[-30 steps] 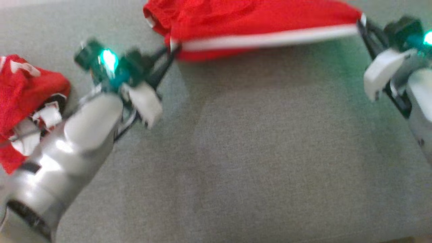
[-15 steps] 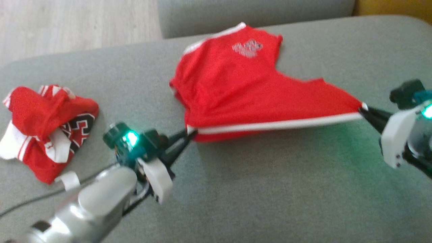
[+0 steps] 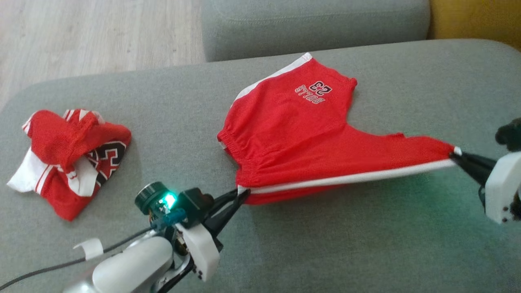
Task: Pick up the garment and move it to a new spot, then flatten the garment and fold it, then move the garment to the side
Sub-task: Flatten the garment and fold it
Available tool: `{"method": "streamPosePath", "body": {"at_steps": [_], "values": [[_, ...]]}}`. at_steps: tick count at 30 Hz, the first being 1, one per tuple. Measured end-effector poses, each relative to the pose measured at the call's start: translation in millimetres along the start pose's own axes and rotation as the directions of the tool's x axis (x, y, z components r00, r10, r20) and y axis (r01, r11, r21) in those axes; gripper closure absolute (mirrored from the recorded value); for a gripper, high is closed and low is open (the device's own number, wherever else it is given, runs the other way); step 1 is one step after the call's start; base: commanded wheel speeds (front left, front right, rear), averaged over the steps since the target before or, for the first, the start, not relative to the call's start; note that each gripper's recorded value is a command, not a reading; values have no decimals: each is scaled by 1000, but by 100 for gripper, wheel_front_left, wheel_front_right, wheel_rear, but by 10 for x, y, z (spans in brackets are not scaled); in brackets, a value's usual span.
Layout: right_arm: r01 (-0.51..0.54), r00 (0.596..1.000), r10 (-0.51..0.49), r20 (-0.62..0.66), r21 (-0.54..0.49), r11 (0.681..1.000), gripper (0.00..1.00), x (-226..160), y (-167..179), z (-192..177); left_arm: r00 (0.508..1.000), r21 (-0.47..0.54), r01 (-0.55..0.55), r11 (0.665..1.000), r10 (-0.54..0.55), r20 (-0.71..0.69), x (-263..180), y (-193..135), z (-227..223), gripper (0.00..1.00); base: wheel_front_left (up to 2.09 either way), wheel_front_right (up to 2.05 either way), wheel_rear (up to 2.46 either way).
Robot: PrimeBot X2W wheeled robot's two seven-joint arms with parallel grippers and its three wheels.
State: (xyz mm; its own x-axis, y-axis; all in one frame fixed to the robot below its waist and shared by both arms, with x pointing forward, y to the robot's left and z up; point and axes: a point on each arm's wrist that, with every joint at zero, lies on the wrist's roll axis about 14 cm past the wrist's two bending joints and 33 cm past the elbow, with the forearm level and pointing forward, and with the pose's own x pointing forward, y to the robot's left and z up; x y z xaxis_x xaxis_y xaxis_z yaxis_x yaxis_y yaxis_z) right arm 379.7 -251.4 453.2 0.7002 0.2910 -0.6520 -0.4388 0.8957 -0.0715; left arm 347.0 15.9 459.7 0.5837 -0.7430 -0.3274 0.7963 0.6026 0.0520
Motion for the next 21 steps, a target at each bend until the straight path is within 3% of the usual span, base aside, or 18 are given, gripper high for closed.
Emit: {"method": "streamPosePath", "body": {"at_steps": [11,21], "values": [[67,980,-47,193,-101,993,100,450,-219,870,986,-69,-159,985,162,35,172,592,148,100,0,0,0],[89,976,-54,210,-156,984,100,1118,-312,1289,966,-150,-256,955,259,2,416,1030,21,100,0,0,0]]}}
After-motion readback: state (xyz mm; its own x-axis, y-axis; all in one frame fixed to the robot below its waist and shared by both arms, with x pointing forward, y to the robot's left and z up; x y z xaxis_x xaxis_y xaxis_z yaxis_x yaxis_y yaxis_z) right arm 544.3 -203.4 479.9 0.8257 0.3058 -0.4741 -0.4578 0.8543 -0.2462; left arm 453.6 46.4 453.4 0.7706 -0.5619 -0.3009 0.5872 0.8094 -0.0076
